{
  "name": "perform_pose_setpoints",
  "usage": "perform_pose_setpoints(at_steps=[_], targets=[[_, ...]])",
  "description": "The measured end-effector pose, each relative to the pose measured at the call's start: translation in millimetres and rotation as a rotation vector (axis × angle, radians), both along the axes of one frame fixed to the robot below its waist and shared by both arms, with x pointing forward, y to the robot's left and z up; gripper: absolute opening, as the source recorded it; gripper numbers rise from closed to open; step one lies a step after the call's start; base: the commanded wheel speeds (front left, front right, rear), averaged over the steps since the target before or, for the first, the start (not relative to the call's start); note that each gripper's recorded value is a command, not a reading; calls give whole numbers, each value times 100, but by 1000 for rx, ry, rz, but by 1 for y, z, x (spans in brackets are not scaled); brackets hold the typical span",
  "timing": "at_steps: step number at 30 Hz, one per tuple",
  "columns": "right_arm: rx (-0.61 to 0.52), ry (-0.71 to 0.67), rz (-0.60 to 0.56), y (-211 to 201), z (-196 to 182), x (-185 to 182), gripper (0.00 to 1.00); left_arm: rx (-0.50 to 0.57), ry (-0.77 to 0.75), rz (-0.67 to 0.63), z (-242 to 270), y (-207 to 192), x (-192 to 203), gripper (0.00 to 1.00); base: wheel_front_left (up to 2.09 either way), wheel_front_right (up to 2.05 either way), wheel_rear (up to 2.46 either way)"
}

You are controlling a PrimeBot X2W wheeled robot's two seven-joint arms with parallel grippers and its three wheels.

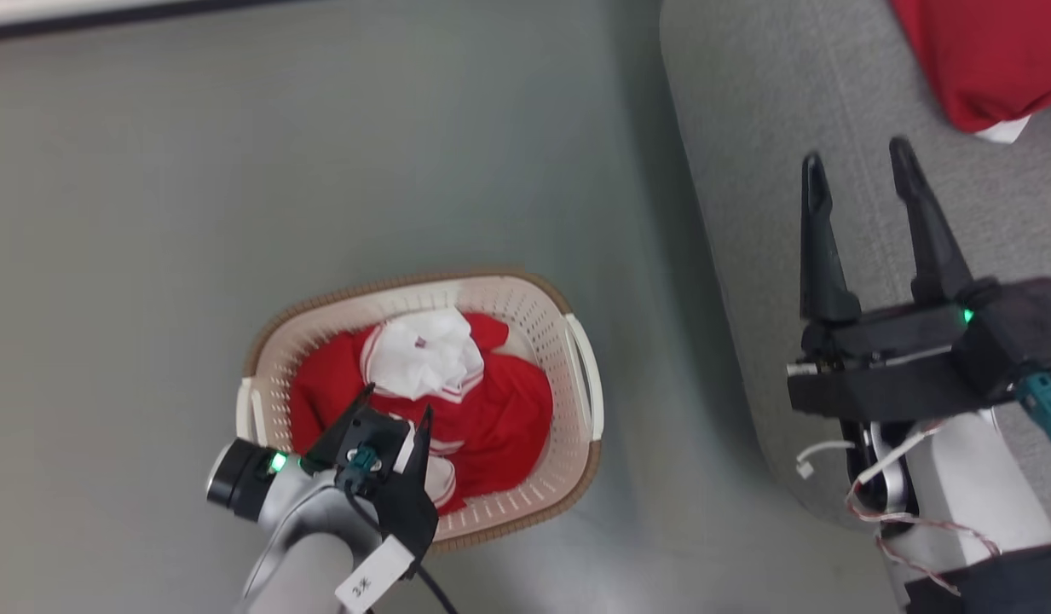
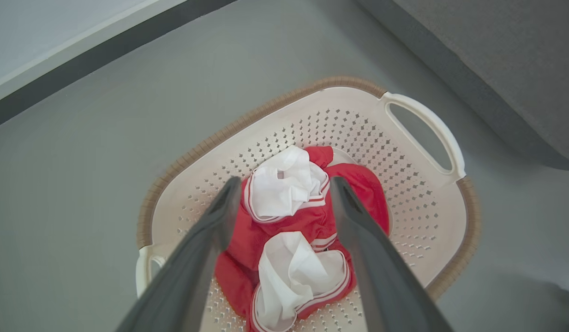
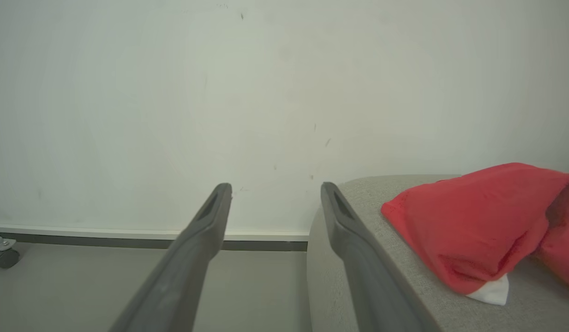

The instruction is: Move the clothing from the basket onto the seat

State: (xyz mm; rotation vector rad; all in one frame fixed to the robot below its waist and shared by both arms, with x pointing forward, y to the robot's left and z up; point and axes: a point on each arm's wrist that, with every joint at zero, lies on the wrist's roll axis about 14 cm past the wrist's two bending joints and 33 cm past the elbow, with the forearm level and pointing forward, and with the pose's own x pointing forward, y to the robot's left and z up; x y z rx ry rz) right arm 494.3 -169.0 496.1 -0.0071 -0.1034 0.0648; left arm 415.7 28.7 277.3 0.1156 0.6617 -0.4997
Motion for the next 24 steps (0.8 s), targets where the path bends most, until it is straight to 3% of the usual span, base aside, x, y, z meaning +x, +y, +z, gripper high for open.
perform_pose_setpoints(at_steps=[12,24], targets=[[-14,-12,4,-2,-23,45,100,40,112,-77,-62,-18,12,100,0,0,0],[-38,21,0,-7,-70,75,100,62,199,-109,-124,-27,22,100,0,0,0]])
